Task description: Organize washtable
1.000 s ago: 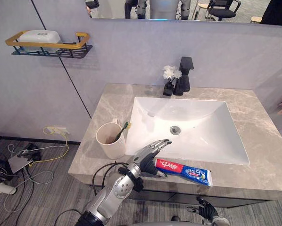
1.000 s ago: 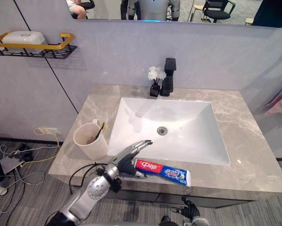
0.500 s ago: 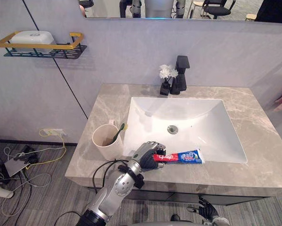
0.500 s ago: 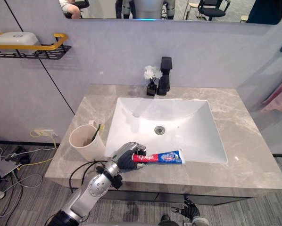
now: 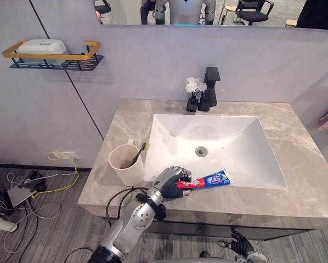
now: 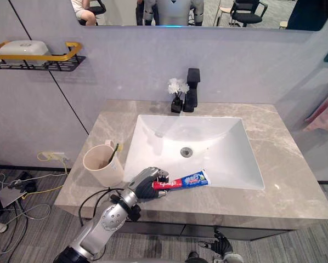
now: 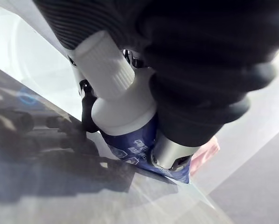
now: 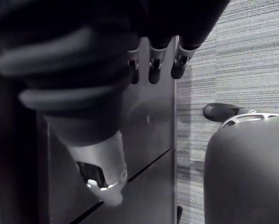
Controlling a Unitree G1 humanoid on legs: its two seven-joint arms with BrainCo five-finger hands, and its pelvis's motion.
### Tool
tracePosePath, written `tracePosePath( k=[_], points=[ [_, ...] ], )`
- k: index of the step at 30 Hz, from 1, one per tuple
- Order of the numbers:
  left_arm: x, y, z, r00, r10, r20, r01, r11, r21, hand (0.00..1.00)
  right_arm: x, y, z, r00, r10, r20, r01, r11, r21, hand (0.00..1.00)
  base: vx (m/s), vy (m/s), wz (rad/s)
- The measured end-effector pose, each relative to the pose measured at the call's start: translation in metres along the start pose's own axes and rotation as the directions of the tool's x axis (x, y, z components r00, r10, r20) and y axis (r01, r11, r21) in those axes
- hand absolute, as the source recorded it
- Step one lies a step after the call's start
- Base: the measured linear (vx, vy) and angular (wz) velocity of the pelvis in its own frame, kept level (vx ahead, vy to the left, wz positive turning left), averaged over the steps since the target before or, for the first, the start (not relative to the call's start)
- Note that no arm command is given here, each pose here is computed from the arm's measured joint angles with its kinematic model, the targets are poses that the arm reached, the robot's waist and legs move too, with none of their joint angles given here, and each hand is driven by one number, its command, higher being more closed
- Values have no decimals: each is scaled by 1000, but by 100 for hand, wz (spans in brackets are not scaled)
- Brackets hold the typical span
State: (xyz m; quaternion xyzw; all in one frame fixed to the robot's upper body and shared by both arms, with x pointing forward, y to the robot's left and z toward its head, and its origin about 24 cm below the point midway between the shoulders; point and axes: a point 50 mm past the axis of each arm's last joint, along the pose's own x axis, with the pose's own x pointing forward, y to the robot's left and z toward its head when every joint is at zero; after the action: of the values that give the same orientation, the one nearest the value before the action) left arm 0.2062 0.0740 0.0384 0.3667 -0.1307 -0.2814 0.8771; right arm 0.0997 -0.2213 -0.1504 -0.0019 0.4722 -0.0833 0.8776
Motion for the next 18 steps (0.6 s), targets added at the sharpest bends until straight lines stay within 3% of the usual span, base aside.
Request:
tracePosePath(
  k=[10, 18],
  points=[
    [-12, 32, 16, 980, 195, 38, -192, 979, -64, 100, -5, -20, -8, 993, -120, -13, 121, 985, 122, 0, -12, -2, -6],
    [-16, 44, 29, 955, 286, 75, -276, 953, -122, 100, -18, -49, 9, 962, -252, 104, 229, 953, 197, 0, -43, -10, -22]
  ],
)
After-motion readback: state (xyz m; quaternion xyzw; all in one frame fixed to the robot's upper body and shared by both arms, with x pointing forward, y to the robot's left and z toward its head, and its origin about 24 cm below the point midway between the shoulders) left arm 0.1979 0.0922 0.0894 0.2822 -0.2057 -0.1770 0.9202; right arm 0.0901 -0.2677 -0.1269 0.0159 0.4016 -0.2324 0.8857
